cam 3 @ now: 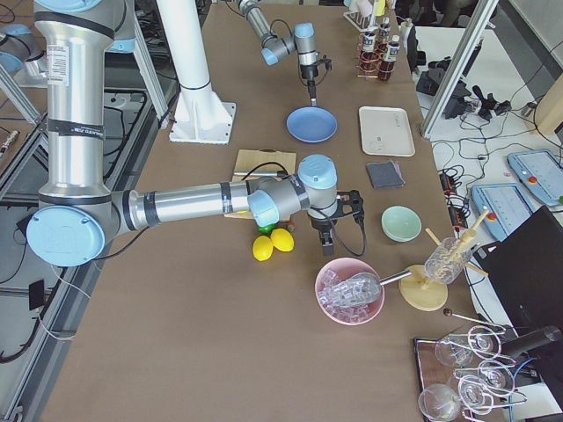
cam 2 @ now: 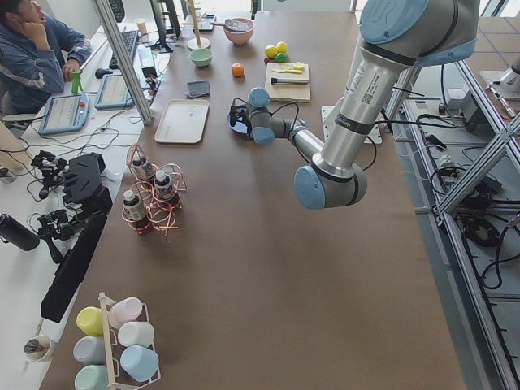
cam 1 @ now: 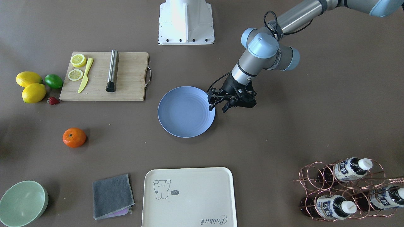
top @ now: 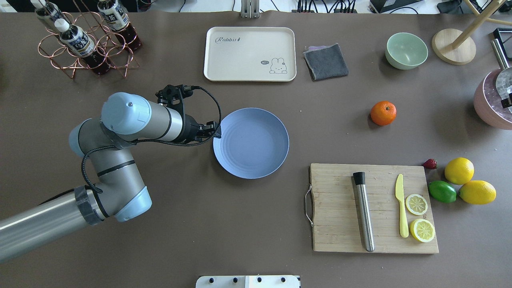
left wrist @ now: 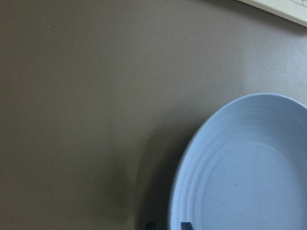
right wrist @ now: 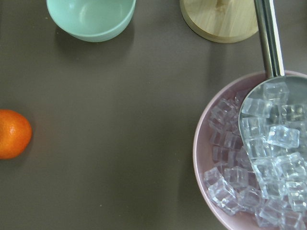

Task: Pick orange to plate
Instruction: 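Withdraw the left arm while the right arm moves toward the orange, then lower the right gripper onto the orange and close on it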

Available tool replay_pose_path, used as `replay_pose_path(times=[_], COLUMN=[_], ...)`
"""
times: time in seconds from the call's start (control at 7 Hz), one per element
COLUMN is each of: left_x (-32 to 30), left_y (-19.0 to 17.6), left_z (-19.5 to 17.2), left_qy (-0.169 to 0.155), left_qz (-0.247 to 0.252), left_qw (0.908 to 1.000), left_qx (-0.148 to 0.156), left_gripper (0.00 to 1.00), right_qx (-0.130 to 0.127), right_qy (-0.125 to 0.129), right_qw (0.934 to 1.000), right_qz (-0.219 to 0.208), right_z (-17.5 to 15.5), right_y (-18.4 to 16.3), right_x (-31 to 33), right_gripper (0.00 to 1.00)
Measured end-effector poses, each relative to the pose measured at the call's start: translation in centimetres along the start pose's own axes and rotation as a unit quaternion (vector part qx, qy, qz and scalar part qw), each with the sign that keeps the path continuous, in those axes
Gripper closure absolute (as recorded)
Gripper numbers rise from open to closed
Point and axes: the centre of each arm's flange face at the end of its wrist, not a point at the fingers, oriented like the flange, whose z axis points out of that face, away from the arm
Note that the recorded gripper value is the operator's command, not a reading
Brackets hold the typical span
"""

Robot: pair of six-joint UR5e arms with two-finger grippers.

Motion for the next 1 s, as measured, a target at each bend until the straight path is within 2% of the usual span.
replay_pose_path(times=[0.14,0.29,0.57,0.86,1.0], left_x=[-2.9,-8.3,-21.4,-31.9,-36.3], left_y=[-3.4,-6.7,-12.4,-16.5,-18.0], left_z=[-4.6,-10.0,-20.7,-30.1,-33.8], left_qy=[0.008,0.007,-0.021,-0.081,-0.125], left_qz=[-0.005,0.01,0.077,0.141,0.185], left_qw=[0.9998,0.9996,0.9965,0.9863,0.9733], left_qx=[-0.016,-0.025,-0.026,-0.031,-0.051], left_gripper=[0.02,0.02,0.02,0.02,0.02], right_qx=[0.001,0.001,-0.019,-0.044,-0.054], right_qy=[-0.004,-0.007,-0.004,0.016,0.022], right_qw=[0.9999,0.9996,0.9981,0.9969,0.9964], right_qz=[0.012,0.029,0.059,0.064,0.061], right_z=[0.1,0.9,2.2,2.7,3.7], right_y=[-2.3,-4.1,-7.6,-10.6,-11.6], right_x=[-3.0,-6.8,-15.0,-21.5,-23.1], right_gripper=[0.0,0.0,0.0,0.0,0.0])
